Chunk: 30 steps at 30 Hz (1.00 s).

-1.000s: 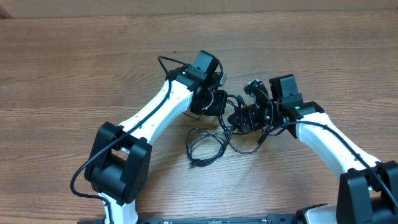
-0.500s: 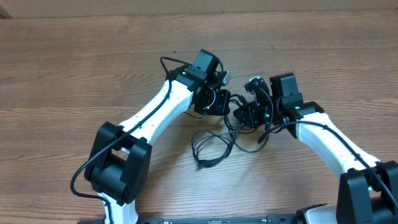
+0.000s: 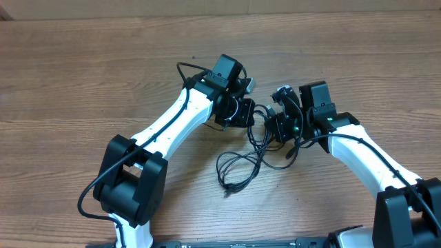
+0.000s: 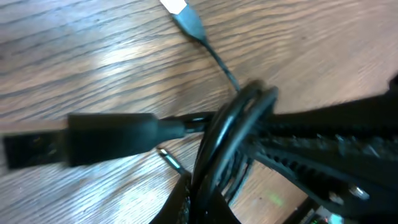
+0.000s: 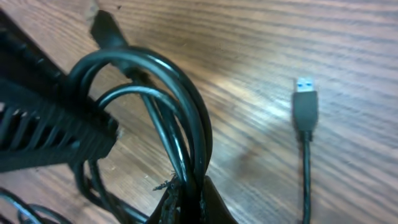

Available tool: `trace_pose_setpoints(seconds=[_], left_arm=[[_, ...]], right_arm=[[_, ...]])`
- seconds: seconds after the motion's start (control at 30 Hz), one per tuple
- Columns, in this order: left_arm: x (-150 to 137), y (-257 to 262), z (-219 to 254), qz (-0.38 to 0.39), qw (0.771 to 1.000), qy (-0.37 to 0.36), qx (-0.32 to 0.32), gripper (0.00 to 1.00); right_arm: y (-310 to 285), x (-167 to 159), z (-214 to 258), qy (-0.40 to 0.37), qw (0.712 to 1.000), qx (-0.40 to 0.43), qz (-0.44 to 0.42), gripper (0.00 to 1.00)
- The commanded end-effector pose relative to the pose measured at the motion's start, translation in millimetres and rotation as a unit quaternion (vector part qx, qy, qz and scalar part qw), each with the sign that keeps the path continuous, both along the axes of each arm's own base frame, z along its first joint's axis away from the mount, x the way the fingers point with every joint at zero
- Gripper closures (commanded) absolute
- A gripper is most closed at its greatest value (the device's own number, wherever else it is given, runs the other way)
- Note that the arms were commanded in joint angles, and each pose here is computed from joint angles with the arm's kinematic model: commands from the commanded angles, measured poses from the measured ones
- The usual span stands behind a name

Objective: Untangle cables
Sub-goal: 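Hold the cables with both grippers and pull the strands apart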

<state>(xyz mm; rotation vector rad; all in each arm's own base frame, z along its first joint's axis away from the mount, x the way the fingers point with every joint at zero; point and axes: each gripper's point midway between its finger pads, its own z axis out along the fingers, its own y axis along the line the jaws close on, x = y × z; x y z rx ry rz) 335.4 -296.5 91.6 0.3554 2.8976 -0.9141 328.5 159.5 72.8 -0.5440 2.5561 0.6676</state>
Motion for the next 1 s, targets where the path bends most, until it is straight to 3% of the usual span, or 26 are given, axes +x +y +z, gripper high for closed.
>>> trace_pose_setpoints(seconds=[0.0,0.13,0.33,0.57,0.7,0.73,0.77,0.8,0.83,0.87,0.97], left_arm=[[19.1,28.5,-2.1,0.115,0.99,-0.008,0.081,0.96],[20.8,75.7,-16.7,0.278,0.942,0.022,0.186,0.96],[10.9,108.5,-21.3,0.432,0.868,0.062,0.236,0.96],[6.3,115.8,-22.0,0.467,0.846,0.072,0.247,0.95],[7.2,115.2,-21.9,0.446,0.857,0.064,0.25,0.96],[7.8,114.5,-21.7,0.437,0.862,0.061,0.25,0.96],[8.1,114.1,-21.6,0.428,0.866,0.058,0.251,0.96],[8.7,111.3,-21.6,0.404,0.878,0.053,0.25,0.96],[10.0,107.3,-21.4,0.383,0.889,0.048,0.245,0.96],[12.2,101.3,-21.0,0.356,0.903,0.042,0.236,0.96],[18.8,70.9,-16.3,0.252,0.951,0.021,0.179,0.96]], right_arm=[[16.9,-17.8,3.6,0.032,0.998,0.05,0.033,0.96],[19.6,-25.2,3.8,0.049,0.996,0.06,0.04,0.96],[26.8,-31.3,9.0,0.05,0.993,0.083,0.064,0.96],[35.4,-36.7,16.8,0.047,0.988,0.112,0.092,0.96],[25.7,-29.7,8.3,0.06,0.994,0.084,0.046,0.96],[20.3,-26.3,4.2,0.066,0.995,0.069,0.022,0.93],[14.2,-22.8,-0.1,0.071,0.996,0.054,-0.004,0.75],[5.3,-18.0,-5.5,0.074,0.996,0.031,-0.036,0.41],[4.6,-17.6,-5.8,0.073,0.996,0.029,-0.036,0.2],[4.9,-16.9,-5.4,0.071,0.996,0.03,-0.036,0.08],[5.8,-14.5,-4.1,0.064,0.997,0.031,-0.034,0.0]])
